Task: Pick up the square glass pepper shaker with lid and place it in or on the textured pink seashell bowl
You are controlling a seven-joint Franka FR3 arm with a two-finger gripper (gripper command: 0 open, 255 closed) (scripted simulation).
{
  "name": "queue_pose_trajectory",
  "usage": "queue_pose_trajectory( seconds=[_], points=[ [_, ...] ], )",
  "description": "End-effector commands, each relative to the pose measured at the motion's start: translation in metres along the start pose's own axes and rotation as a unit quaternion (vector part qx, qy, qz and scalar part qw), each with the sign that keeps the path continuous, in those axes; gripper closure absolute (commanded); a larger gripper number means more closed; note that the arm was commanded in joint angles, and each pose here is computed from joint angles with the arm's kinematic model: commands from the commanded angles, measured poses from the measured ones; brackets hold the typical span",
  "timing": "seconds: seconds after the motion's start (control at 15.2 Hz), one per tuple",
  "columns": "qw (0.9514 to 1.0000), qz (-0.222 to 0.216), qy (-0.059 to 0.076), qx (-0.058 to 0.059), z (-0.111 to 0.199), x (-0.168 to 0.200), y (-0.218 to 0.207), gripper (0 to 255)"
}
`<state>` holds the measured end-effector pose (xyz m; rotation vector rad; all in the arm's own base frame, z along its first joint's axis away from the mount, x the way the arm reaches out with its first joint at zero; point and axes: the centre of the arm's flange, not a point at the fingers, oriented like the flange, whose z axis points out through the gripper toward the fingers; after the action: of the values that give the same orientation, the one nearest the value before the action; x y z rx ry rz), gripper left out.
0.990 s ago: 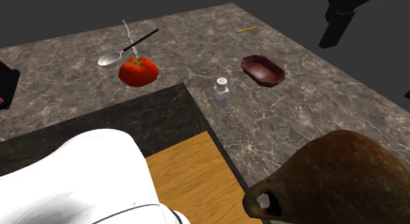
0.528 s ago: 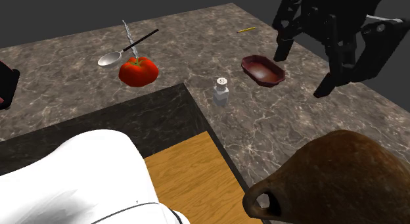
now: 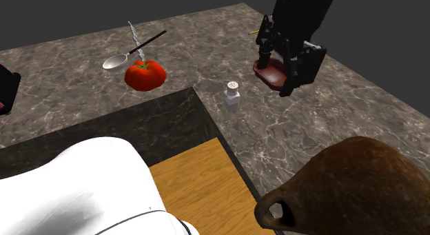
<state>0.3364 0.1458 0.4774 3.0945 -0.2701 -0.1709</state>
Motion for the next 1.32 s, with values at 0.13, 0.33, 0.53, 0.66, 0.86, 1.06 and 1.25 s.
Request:
queue_pose_trajectory(
  seconds=[0.13,0.33,0.53,0.66,0.86,1.06,1.25],
  points=[
    [0.9999,0.008,-0.014,0.002,0.035,0.006,-0.04,0],
    [0.9996,0.013,-0.025,0.003,0.06,0.01,-0.07,0],
    [0.9992,0.019,-0.036,0.004,0.085,0.014,-0.101,0],
    [0.9988,0.022,-0.043,0.005,0.102,0.017,-0.121,0],
    [0.9988,0.022,-0.043,0.005,0.114,0.016,-0.123,0],
    [0.9988,0.022,-0.043,0.005,0.129,0.015,-0.123,0],
    [0.9988,0.022,-0.043,0.005,0.143,0.013,-0.123,0]
  ],
)
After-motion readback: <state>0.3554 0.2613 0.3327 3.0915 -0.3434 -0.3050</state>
